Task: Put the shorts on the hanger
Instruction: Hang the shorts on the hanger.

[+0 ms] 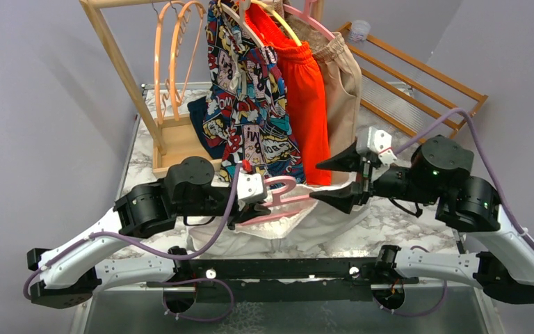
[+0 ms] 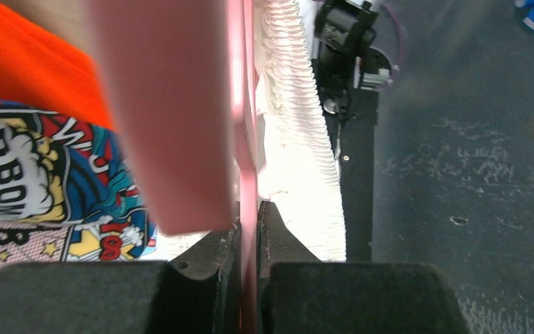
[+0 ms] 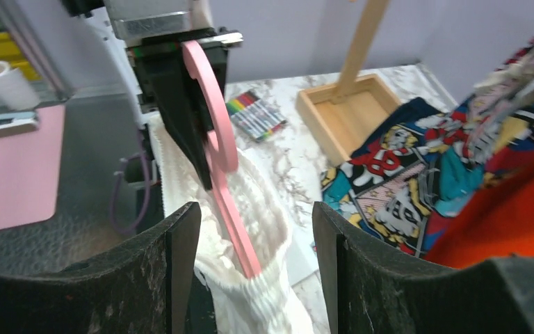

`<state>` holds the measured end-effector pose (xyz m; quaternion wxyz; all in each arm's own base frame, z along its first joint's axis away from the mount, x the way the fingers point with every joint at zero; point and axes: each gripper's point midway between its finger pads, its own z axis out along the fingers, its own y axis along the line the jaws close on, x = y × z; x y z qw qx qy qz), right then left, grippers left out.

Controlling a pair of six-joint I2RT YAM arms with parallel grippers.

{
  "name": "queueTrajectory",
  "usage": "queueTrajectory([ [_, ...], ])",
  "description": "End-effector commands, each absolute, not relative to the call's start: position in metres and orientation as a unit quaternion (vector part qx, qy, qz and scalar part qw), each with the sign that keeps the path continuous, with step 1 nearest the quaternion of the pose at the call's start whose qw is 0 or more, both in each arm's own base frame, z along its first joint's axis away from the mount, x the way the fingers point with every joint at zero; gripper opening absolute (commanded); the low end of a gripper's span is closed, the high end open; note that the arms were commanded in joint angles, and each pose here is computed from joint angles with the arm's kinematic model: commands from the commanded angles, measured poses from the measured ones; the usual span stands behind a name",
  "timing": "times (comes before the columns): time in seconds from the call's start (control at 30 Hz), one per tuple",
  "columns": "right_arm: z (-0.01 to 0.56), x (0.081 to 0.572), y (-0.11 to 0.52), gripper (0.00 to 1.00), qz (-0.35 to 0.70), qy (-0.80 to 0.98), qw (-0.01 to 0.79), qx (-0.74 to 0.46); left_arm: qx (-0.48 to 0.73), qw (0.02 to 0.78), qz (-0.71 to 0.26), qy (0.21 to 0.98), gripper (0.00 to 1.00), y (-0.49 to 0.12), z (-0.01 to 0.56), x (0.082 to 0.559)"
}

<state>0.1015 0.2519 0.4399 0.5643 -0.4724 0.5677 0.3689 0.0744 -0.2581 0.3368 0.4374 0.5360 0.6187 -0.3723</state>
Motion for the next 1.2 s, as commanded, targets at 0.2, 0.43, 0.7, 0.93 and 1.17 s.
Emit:
queueTrajectory([
  [0.2,0.432,0.065,0.288,0.63,0.455,0.518,0.48,-0.543,0.567,0.437,-0.422,0.556,0.0,-0.275,0.368,0.057],
  [0.43,0.417,0.058,0.301,0.6,0.47,0.523,0.435,-0.563,0.575,0.438,-0.423,0.546,0.0,-0.281,0.378,0.058],
  [0.7,0.403,0.067,0.31,0.46,0.465,0.543,0.43,-0.551,0.579,0.436,-0.42,0.546,0.0,-0.284,0.378,0.06],
  [0.93,0.393,0.076,0.314,0.46,0.447,0.558,0.43,-0.551,0.578,0.441,-0.418,0.544,0.0,-0.284,0.38,0.061],
  [1.17,0.378,0.079,0.316,0.11,0.436,0.568,0.419,-0.558,0.575,0.446,-0.415,0.546,0.0,-0.282,0.381,0.062],
])
